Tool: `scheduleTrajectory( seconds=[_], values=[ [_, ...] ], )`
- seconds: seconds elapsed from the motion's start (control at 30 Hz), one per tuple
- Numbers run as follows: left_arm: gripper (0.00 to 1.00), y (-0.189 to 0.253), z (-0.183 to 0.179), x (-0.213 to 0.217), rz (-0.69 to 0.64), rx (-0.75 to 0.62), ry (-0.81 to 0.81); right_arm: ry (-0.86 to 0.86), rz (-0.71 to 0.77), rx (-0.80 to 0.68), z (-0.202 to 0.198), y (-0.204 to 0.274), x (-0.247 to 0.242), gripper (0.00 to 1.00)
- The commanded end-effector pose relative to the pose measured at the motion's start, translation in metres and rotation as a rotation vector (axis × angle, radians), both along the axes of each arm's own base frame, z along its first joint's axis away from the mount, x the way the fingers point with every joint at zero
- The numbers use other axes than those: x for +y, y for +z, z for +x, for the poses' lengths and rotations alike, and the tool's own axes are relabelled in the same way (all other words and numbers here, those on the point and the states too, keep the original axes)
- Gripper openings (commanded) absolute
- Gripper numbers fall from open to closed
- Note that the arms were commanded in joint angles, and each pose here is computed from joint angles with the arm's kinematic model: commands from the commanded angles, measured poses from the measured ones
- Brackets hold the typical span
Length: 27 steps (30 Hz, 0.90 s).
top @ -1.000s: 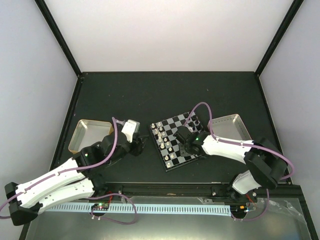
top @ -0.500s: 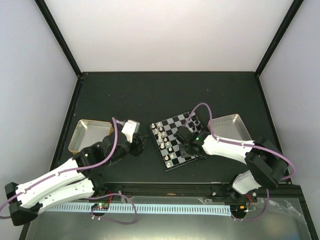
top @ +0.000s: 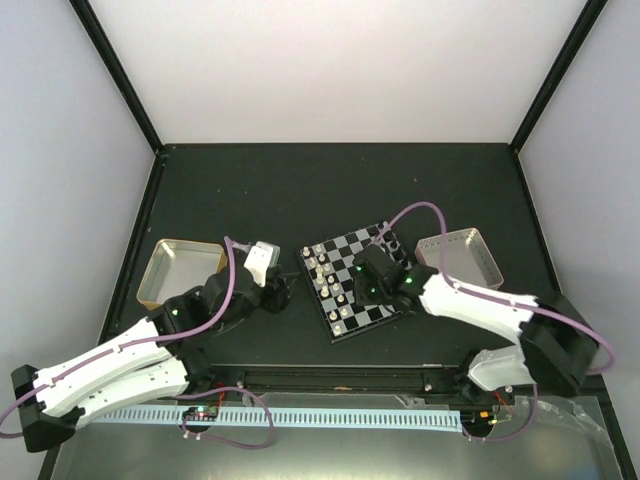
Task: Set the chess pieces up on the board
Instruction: Pick up the chess piece from the chessboard, then place the chess piece on the chessboard.
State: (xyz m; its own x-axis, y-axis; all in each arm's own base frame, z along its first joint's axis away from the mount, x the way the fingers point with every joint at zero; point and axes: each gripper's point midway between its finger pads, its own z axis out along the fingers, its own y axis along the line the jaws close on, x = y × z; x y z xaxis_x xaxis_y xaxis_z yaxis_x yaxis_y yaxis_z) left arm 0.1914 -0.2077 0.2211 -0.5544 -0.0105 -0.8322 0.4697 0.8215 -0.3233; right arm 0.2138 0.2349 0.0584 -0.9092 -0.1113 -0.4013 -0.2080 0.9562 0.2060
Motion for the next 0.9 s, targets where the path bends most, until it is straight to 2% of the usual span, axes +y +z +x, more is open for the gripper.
scheduleTrajectory(
  seconds=[0.0,0.17,0.37,0.57,0.87],
  values=[
    [0.57,0.009,-0.003,-0.013,-0.124,-0.006,-0.038,-0.065,0.456,-0.073,0.008,0.079,0.050,0.16],
    [0.62,0.007,-0.010,-0.037,-0.253,-0.021,-0.139,-0.170,0.850,0.006,0.000,0.132,0.072,0.17],
    [0.63,0.012,-0.013,-0.057,-0.346,-0.047,-0.214,-0.234,1.110,0.163,-0.010,0.159,0.084,0.17],
    [0.59,0.013,-0.015,-0.070,-0.380,-0.036,-0.262,-0.229,1.200,0.276,-0.019,0.161,0.093,0.17],
    [0.41,0.011,-0.010,-0.072,-0.369,-0.036,-0.248,-0.183,1.230,0.308,-0.027,0.167,0.096,0.17]
  ],
)
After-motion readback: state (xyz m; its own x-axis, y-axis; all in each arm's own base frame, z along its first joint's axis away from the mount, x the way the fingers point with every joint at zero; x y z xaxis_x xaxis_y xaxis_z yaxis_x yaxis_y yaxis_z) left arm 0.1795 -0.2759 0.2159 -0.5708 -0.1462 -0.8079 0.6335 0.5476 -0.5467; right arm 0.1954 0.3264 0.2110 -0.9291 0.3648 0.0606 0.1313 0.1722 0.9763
